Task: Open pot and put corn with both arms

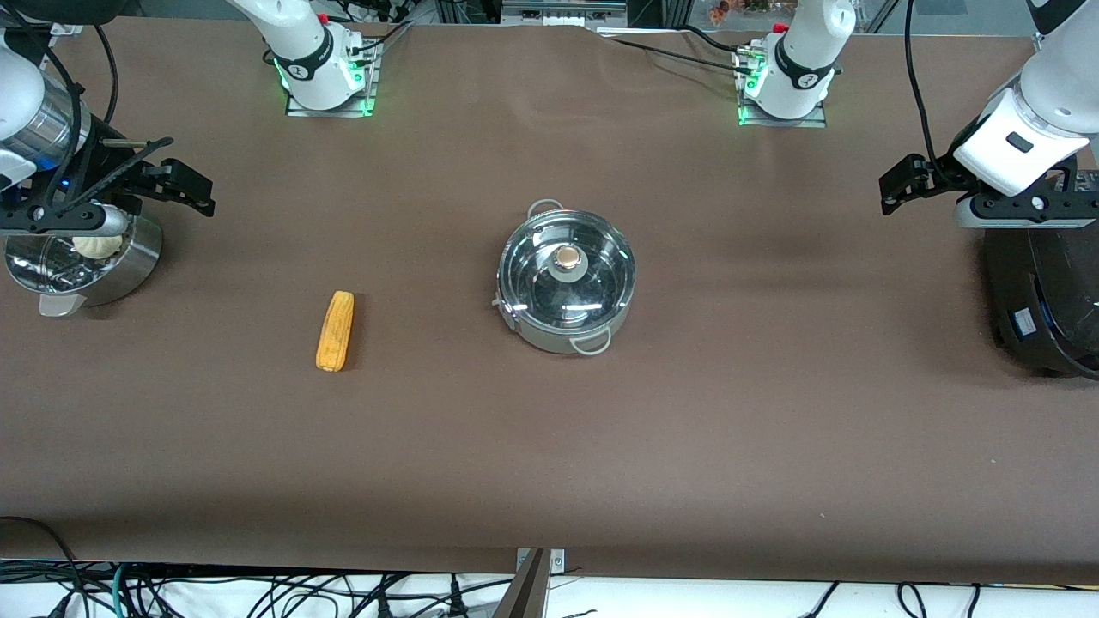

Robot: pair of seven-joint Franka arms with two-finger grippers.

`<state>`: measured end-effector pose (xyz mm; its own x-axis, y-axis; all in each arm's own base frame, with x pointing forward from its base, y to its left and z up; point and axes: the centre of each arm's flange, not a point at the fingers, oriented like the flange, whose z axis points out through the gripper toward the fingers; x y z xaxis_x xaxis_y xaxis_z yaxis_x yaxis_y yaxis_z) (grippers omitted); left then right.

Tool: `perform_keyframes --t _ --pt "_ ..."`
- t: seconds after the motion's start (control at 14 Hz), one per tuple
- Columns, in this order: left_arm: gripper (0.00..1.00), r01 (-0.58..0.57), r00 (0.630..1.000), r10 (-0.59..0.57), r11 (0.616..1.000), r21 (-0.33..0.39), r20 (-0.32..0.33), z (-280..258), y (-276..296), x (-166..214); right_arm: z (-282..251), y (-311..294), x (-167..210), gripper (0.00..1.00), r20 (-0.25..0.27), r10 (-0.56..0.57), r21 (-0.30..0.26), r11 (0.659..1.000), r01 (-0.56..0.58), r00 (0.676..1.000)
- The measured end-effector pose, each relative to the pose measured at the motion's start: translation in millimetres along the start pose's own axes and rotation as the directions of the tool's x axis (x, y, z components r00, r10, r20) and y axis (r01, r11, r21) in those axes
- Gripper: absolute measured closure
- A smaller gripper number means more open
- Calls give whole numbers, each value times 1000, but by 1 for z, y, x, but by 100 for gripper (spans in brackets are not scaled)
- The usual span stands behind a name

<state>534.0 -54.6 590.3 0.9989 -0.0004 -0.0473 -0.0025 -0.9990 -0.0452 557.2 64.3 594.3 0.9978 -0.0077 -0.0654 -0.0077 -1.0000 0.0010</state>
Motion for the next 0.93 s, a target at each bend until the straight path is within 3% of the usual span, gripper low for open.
perform_keyframes --t 0.93 --pt "0 0 1000 0 1000 0 2 0 0 0 2 -15 -1 0 4 -25 -2 1000 25 1000"
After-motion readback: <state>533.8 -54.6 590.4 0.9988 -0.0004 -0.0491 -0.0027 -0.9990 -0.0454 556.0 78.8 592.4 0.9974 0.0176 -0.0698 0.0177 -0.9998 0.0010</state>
